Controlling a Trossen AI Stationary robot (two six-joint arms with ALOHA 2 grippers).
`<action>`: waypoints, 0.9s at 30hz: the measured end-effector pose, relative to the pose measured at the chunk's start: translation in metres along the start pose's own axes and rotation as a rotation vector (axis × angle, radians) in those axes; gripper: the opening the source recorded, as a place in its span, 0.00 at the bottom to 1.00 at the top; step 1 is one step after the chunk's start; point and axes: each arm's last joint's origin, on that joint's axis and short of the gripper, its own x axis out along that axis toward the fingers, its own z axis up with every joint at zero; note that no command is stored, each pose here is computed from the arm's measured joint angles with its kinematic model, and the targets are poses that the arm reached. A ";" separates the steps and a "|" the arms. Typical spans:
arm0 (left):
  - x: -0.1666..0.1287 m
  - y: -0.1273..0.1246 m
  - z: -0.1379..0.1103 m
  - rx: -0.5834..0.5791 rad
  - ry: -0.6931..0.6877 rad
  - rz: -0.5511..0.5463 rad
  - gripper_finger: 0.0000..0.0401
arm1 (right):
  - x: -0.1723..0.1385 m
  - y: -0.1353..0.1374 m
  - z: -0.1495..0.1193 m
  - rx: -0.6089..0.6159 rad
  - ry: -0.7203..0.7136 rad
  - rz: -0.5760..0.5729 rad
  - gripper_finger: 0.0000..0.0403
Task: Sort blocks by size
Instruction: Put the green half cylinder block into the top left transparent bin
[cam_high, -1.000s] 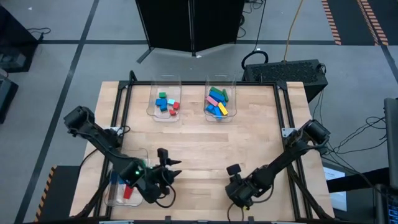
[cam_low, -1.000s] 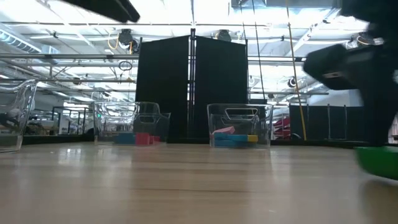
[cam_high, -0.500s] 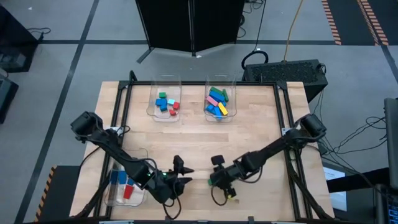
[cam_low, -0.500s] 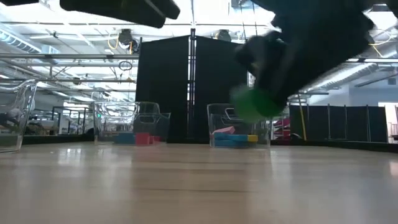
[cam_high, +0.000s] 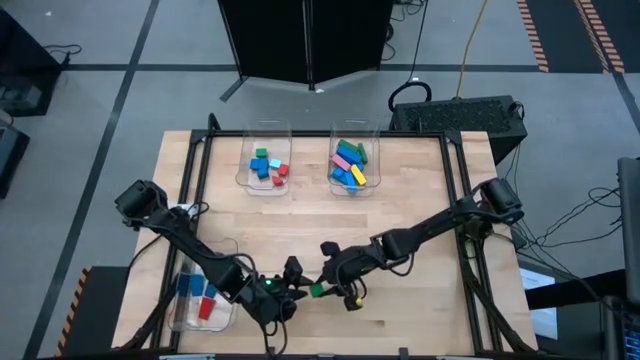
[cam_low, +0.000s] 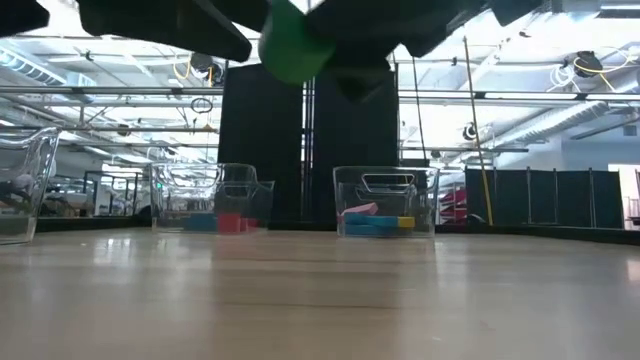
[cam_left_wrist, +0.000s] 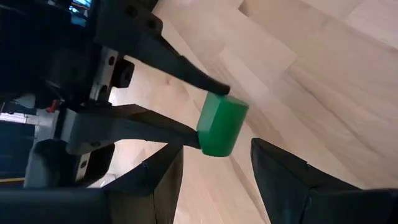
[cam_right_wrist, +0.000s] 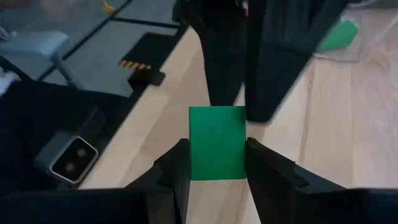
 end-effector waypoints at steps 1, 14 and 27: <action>0.001 0.001 0.000 -0.001 0.001 0.002 0.47 | 0.000 -0.001 0.001 0.001 -0.009 0.007 0.30; 0.011 0.012 -0.002 0.050 -0.039 -0.008 0.47 | -0.001 -0.007 0.008 0.004 -0.073 0.001 0.30; 0.011 0.011 -0.002 0.082 -0.031 0.000 0.30 | -0.002 -0.013 0.010 0.035 -0.092 -0.008 0.31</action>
